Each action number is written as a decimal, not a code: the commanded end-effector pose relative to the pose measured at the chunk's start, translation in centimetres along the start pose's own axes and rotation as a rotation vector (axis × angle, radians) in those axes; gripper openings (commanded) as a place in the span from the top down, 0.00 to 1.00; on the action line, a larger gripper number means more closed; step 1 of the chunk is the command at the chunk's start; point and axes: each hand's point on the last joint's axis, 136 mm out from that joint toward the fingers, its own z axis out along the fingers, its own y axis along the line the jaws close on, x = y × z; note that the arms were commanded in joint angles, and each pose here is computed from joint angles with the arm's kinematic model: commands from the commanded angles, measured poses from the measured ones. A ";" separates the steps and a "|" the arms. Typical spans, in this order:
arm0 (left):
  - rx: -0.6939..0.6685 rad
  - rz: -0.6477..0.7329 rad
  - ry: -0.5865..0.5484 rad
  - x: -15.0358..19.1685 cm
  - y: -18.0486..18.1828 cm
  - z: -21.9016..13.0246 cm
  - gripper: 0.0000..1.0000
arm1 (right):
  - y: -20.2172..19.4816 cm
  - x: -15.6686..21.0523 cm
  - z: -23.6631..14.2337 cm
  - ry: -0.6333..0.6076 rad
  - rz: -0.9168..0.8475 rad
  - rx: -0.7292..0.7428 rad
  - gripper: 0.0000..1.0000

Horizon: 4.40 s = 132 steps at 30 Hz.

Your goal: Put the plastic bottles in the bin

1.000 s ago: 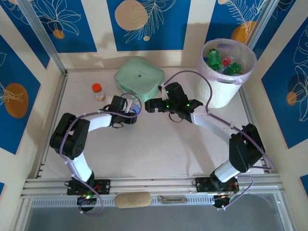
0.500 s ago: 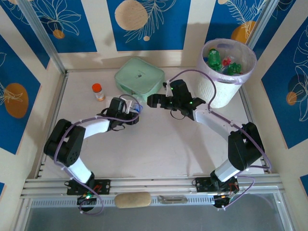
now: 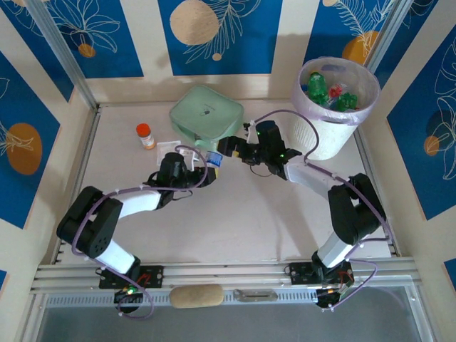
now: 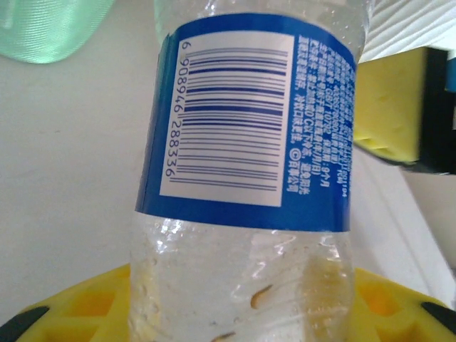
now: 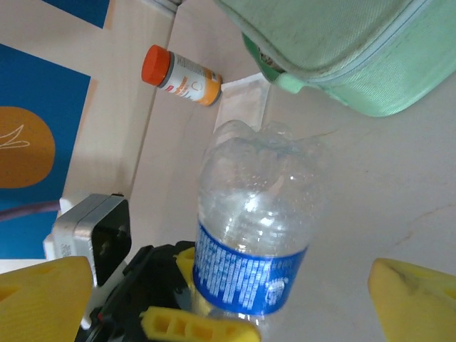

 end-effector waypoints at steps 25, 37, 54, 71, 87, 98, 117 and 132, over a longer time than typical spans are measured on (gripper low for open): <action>0.185 0.089 -0.061 -0.9 -7.0 -1.2 0.33 | -0.2 1.6 1.2 0.042 0.025 -0.054 0.44; -0.023 0.048 -0.172 -2.4 -3.4 -2.9 0.00 | 1.3 -6.6 -7.3 -0.173 -0.168 0.099 0.47; -0.217 0.124 -0.161 -1.8 0.0 -4.5 0.00 | 6.9 -21.6 -28.1 -0.664 -0.514 0.502 0.47; -0.206 0.120 -0.133 -1.7 -0.3 -4.2 0.00 | -1.6 -34.0 -34.1 -0.636 -0.709 1.271 0.47; -0.247 0.162 -0.118 -1.9 -0.2 -4.9 0.00 | -8.1 -36.6 -30.3 -0.442 -0.850 1.474 0.45; -0.249 0.151 -0.132 -2.1 -0.3 -5.3 0.00 | -10.4 -34.9 -27.6 -0.352 -0.821 1.371 0.32; -0.242 0.148 -0.169 -3.7 -0.9 -5.6 0.00 | -0.3 -31.4 -29.6 -0.588 -0.657 0.933 0.09; -0.436 0.217 -0.245 -6.9 3.1 -8.2 0.00 | 1.3 -15.3 -22.6 -0.467 -0.509 0.446 0.01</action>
